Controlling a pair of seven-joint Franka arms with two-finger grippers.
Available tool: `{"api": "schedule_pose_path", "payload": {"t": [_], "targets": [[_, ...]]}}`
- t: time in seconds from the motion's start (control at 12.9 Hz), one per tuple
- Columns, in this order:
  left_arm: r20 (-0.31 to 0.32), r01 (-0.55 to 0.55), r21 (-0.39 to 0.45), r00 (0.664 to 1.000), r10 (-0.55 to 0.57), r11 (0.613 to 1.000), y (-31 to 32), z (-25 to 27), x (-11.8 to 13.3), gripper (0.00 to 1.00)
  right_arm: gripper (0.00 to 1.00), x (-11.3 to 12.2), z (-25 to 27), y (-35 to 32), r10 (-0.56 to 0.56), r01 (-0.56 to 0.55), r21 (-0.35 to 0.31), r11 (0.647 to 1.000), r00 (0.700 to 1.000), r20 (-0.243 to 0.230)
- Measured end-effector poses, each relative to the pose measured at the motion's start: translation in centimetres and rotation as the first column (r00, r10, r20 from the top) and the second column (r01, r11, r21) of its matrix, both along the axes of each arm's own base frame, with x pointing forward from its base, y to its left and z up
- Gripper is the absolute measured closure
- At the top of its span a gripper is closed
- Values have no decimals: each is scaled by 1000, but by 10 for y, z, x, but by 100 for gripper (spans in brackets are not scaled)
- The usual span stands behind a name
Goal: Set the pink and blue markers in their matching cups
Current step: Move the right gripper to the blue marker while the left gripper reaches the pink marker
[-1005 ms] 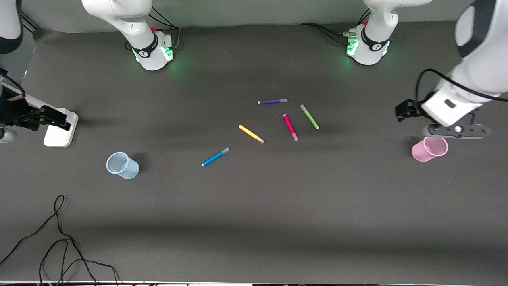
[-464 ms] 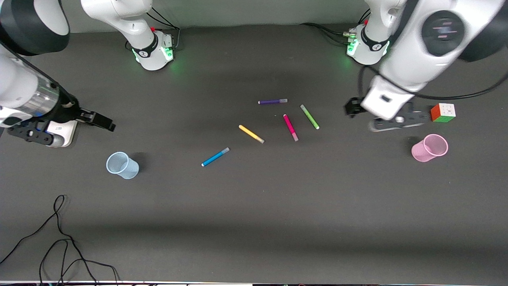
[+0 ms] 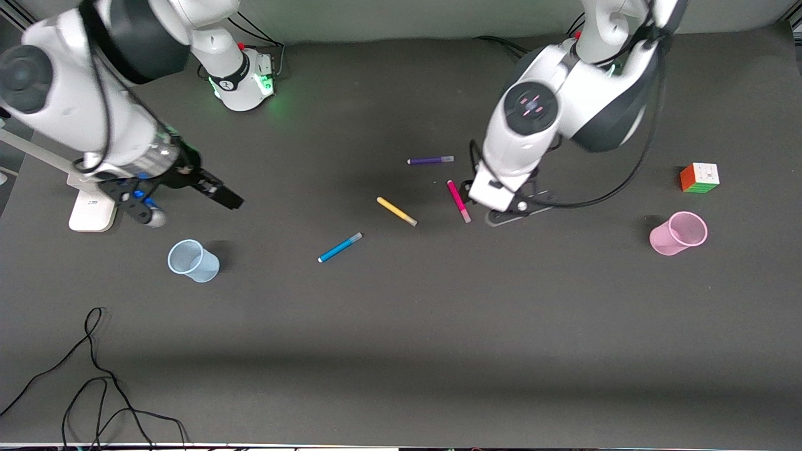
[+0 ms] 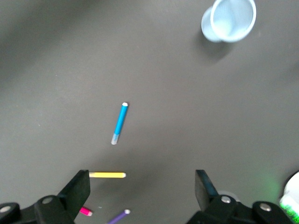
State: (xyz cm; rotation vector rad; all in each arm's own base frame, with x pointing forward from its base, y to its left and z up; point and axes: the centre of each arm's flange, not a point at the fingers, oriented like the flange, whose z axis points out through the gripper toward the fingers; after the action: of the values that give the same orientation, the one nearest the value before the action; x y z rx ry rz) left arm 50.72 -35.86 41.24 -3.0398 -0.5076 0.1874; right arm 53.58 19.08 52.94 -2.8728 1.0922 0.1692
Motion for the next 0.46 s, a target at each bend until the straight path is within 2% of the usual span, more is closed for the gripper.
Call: {"api": "schedule_pose_path", "payload": {"t": [0.15, 0.46], "targets": [[-19, -17, 8, 1000, 17, 1000, -17, -37, -5, 10, 0, -12, -14, 34, -88, 88, -8, 996, 996, 0], [22, -17, -27, 1000, 18, 999, -32, -106, -32, 10, 0, -39, -40, 89, -234, 234, -22, 972, 972, -6]]}}
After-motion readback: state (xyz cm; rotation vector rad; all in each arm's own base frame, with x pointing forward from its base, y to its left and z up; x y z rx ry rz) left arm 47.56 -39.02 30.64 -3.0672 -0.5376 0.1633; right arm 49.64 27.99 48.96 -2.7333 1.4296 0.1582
